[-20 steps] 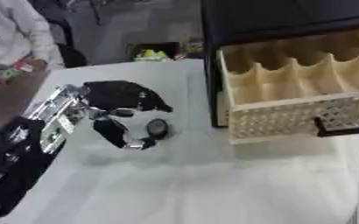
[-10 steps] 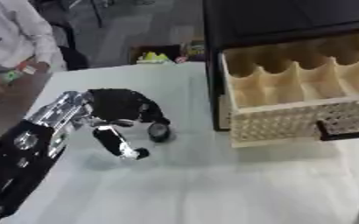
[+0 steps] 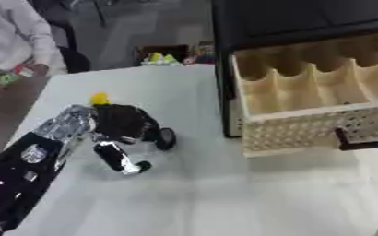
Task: Pick up objects from table and place into drawer.
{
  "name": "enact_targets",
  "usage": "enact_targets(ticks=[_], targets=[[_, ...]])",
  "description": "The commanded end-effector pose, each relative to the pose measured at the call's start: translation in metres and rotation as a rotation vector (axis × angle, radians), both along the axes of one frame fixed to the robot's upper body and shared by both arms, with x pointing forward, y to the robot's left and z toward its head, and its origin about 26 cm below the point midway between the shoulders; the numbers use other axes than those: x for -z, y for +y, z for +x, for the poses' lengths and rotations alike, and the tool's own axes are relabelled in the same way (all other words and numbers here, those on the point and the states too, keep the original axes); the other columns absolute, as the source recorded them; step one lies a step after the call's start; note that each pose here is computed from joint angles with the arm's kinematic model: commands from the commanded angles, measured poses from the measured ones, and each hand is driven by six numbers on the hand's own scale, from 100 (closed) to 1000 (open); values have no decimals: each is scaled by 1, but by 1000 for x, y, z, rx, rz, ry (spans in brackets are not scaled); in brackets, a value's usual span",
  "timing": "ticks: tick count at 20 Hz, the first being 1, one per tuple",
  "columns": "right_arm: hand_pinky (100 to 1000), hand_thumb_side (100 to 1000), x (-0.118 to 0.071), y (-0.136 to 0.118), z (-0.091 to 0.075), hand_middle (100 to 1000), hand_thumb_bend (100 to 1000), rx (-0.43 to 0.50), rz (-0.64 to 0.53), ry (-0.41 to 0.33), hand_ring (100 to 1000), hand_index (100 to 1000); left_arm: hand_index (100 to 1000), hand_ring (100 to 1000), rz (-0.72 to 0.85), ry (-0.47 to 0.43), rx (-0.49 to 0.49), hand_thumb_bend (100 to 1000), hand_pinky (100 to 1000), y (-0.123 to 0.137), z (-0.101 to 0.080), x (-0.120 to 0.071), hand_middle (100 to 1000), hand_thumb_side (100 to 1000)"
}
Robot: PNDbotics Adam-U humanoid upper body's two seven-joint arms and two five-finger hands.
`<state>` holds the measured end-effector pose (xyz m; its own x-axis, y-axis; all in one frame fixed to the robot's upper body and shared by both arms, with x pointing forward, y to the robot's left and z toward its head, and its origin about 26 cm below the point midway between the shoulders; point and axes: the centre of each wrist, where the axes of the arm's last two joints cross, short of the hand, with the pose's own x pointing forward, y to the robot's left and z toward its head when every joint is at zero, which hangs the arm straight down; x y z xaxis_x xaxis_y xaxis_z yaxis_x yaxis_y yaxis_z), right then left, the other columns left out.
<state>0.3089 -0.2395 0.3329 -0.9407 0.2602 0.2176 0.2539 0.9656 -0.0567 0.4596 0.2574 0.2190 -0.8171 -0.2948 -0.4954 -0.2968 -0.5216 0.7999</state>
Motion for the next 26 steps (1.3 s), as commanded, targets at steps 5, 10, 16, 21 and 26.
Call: enact_targets(ticks=[5, 10, 16, 21, 26], targets=[[232, 976, -7, -3, -5, 468, 871, 14, -11, -25, 473, 681, 919, 802, -13, -15, 10, 100, 687, 8, -1, -17, 695, 867], [236, 977, -6, -3, -5, 470, 871, 12, -7, -22, 475, 682, 918, 800, -51, 2, 20, 100, 686, 8, -4, -27, 698, 855], [245, 982, -5, -3, -5, 472, 869, 9, 0, -18, 477, 682, 920, 802, -89, 33, 30, 100, 688, 7, -7, -40, 707, 824], [247, 987, -3, -3, -4, 473, 868, 10, 7, -14, 478, 682, 960, 824, -181, 53, 37, 100, 696, 16, -9, -56, 755, 842], [246, 987, -3, -3, -4, 472, 868, 10, 11, -15, 478, 682, 1000, 881, -262, 78, 28, 100, 739, 27, -7, -58, 860, 853]])
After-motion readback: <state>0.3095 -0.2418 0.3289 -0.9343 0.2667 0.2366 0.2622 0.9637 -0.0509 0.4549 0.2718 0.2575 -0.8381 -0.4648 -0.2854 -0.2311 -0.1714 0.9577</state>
